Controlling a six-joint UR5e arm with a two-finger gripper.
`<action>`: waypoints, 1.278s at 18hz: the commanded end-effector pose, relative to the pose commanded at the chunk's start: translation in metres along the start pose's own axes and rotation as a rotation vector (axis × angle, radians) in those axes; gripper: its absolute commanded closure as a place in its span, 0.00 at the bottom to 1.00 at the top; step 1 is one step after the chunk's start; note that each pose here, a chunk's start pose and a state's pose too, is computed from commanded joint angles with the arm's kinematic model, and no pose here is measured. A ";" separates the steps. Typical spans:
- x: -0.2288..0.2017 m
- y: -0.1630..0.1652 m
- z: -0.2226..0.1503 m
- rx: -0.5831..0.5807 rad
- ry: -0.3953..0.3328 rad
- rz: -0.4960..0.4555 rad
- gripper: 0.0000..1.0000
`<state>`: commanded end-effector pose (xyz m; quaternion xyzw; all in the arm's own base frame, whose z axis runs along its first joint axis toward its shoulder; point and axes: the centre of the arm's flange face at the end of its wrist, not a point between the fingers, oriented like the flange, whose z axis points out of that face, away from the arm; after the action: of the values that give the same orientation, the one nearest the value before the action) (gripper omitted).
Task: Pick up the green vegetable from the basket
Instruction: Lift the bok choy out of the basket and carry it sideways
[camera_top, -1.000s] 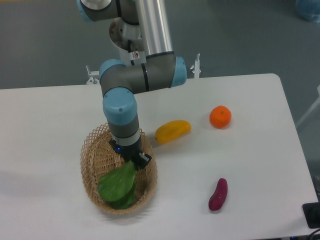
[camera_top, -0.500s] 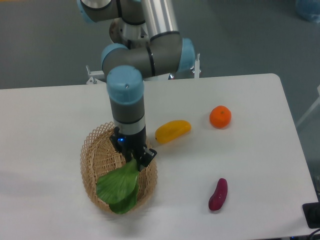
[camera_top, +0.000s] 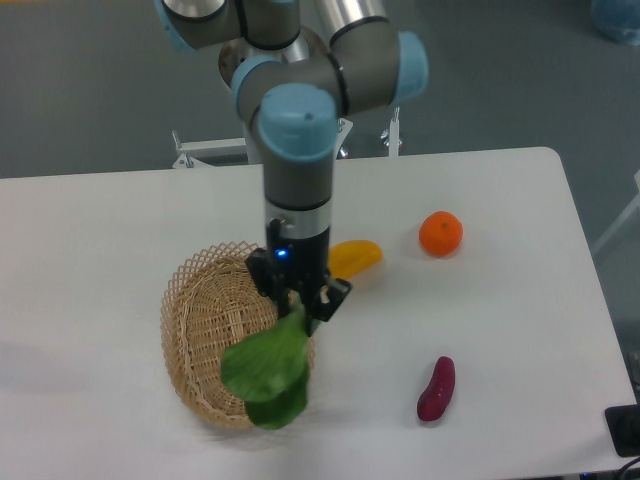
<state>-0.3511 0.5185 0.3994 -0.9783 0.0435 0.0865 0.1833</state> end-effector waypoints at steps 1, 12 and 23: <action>-0.010 0.007 -0.002 -0.008 0.001 0.014 0.55; -0.119 0.137 -0.017 -0.082 0.054 0.108 0.55; -0.139 0.165 -0.011 -0.097 0.061 0.171 0.54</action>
<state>-0.5048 0.3685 0.3771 -0.9809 0.1281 0.0740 0.1264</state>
